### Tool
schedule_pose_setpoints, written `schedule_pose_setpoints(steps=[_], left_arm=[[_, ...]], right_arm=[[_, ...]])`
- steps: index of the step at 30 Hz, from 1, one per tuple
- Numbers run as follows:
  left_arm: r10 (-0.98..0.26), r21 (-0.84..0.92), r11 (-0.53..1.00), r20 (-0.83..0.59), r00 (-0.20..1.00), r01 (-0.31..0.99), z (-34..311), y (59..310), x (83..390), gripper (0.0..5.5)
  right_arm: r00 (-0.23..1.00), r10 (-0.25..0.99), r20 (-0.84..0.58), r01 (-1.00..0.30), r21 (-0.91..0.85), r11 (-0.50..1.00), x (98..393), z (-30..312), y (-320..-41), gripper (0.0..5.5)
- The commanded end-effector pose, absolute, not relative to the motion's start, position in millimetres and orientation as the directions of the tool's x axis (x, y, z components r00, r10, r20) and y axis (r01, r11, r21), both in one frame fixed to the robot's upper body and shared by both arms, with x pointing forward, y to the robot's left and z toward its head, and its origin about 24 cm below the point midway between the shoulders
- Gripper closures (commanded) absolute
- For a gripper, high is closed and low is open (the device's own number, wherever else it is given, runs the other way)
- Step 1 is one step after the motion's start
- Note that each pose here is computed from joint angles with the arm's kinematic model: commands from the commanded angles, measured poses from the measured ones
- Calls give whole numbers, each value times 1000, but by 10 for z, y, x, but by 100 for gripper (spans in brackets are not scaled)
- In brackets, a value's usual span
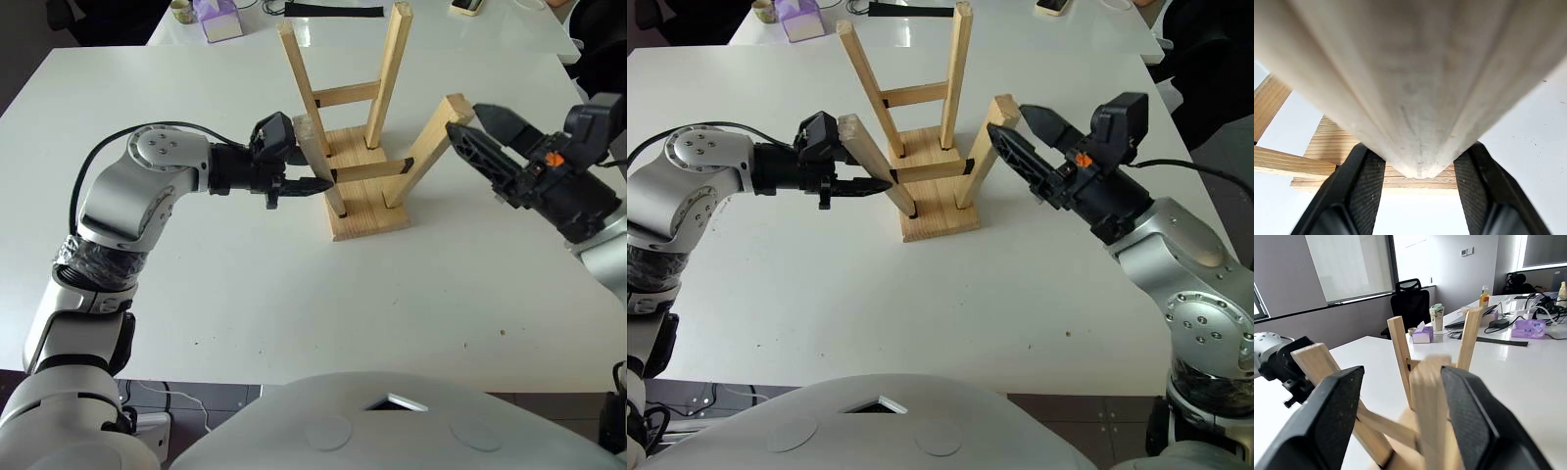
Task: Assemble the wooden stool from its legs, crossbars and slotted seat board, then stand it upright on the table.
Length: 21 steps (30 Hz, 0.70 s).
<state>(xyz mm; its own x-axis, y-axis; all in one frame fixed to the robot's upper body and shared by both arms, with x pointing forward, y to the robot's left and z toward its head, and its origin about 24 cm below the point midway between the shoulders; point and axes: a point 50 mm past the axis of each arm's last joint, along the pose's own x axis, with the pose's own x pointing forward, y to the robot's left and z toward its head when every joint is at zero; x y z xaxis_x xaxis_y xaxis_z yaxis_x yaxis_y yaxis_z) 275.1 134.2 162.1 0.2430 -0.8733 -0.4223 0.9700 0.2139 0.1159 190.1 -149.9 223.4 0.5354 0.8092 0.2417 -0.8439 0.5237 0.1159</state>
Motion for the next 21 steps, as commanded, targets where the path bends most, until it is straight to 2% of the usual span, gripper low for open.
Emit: schedule_pose_setpoints(steps=[1, 7, 10, 12, 15, 17, 21], left_arm=[[-819, -21, 188, -556, 145, 982, 1228, 1236, 2637, 347], [-815, -15, 199, -558, 157, 980, 1251, 1264, 2652, 347], [-817, -18, 205, -554, 161, 979, 1264, 1275, 2647, 347], [-821, -22, 203, -549, 158, 979, 1264, 1251, 2629, 347], [-831, -27, 195, -536, 150, 981, 1281, 1212, 2611, 347], [-834, -30, 193, -531, 149, 981, 1297, 1214, 2598, 347], [-838, -31, 195, -524, 150, 980, 1322, 1211, 2593, 347]], right_arm=[[275, 892, 357, -952, -29, 305, 1670, 2546, -1213, 305], [336, 864, 375, -927, -33, 374, 1767, 2601, -1206, 305], [459, 798, 389, -852, -61, 520, 1991, 2599, -1110, 305], [570, 736, 365, -776, -56, 629, 2177, 2479, -1022, 332], [678, 684, 268, -702, -40, 711, 2356, 2083, -907, 382], [744, 655, 132, -659, -15, 752, 2446, 1628, -884, 405], [779, 615, -120, -616, 41, 787, 2408, 818, -894, 466]])
